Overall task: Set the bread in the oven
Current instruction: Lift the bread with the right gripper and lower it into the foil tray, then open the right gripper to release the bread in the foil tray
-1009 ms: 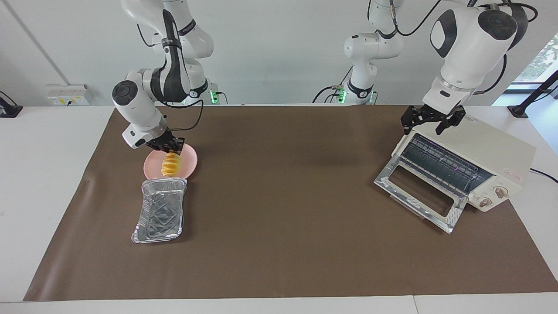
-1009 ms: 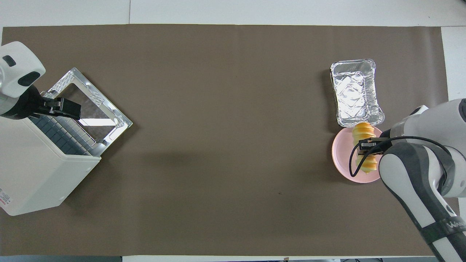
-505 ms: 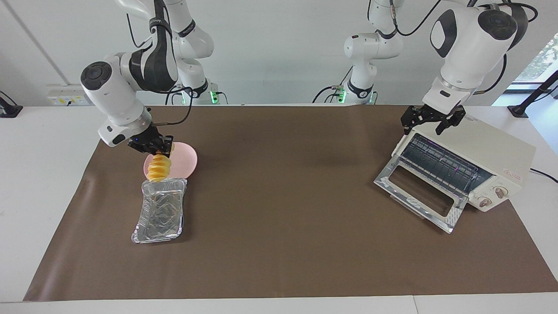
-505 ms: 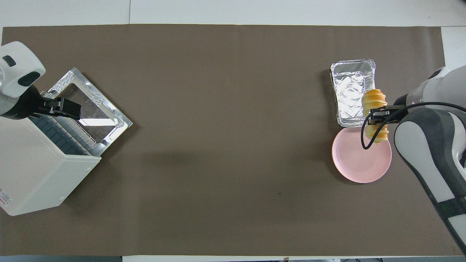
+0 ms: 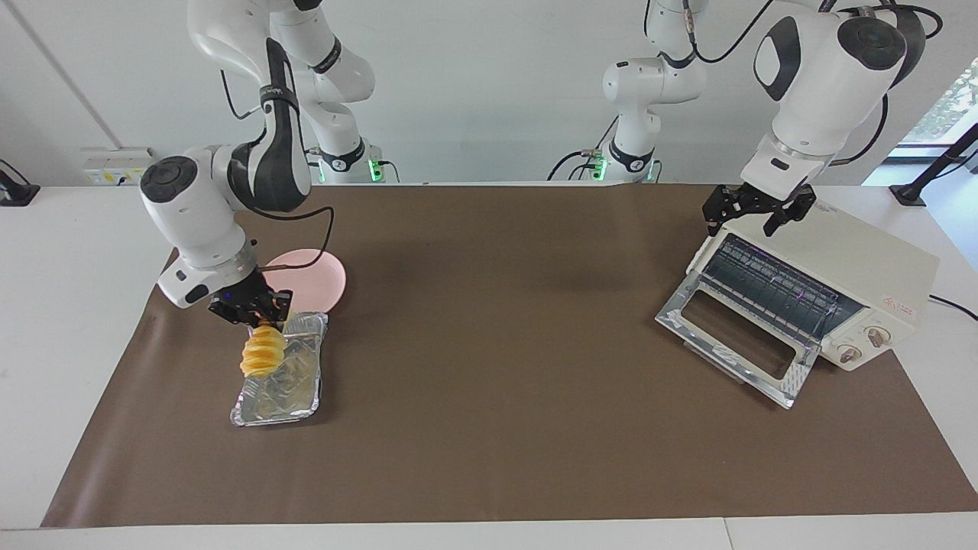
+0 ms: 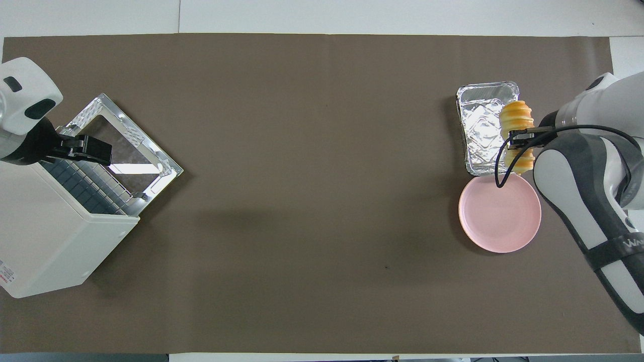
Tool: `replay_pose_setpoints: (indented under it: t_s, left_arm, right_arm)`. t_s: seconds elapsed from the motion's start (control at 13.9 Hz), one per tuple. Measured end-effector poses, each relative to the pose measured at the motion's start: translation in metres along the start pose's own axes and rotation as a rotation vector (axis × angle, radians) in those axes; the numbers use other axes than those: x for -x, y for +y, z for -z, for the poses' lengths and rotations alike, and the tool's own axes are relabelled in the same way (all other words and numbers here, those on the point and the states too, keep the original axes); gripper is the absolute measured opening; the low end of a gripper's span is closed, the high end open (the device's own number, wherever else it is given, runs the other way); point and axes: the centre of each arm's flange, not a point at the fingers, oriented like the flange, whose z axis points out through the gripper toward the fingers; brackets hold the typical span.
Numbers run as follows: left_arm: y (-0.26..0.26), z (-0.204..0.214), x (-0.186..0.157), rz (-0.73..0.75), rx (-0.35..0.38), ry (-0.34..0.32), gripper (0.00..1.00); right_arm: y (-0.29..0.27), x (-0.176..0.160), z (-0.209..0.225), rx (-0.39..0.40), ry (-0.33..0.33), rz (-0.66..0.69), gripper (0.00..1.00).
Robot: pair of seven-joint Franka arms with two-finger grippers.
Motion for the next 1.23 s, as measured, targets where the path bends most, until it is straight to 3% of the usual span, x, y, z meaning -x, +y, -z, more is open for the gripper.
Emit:
replay_pose_setpoints:
  t_s: [0.43, 0.5, 0.72, 0.86, 1.23]
  left_arm:
    - [0.000, 0.000, 0.000, 0.000, 0.000, 0.000, 1.00]
    - [0.000, 0.000, 0.000, 0.000, 0.000, 0.000, 1.00]
    - [0.000, 0.000, 0.000, 0.000, 0.000, 0.000, 1.00]
    - [0.000, 0.000, 0.000, 0.000, 0.000, 0.000, 1.00]
    - [0.000, 0.000, 0.000, 0.000, 0.000, 0.000, 1.00]
  right_arm:
    - [0.001, -0.002, -0.050, -0.003, -0.040, -0.001, 0.38]
    - [0.001, -0.001, -0.052, -0.003, -0.037, -0.001, 0.45]
    - [0.001, 0.000, -0.056, -0.002, -0.028, -0.002, 0.81]
    - [0.001, -0.001, -0.054, -0.002, -0.023, -0.002, 1.00]
    - [0.025, -0.015, -0.030, 0.006, 0.028, 0.024, 1.00]
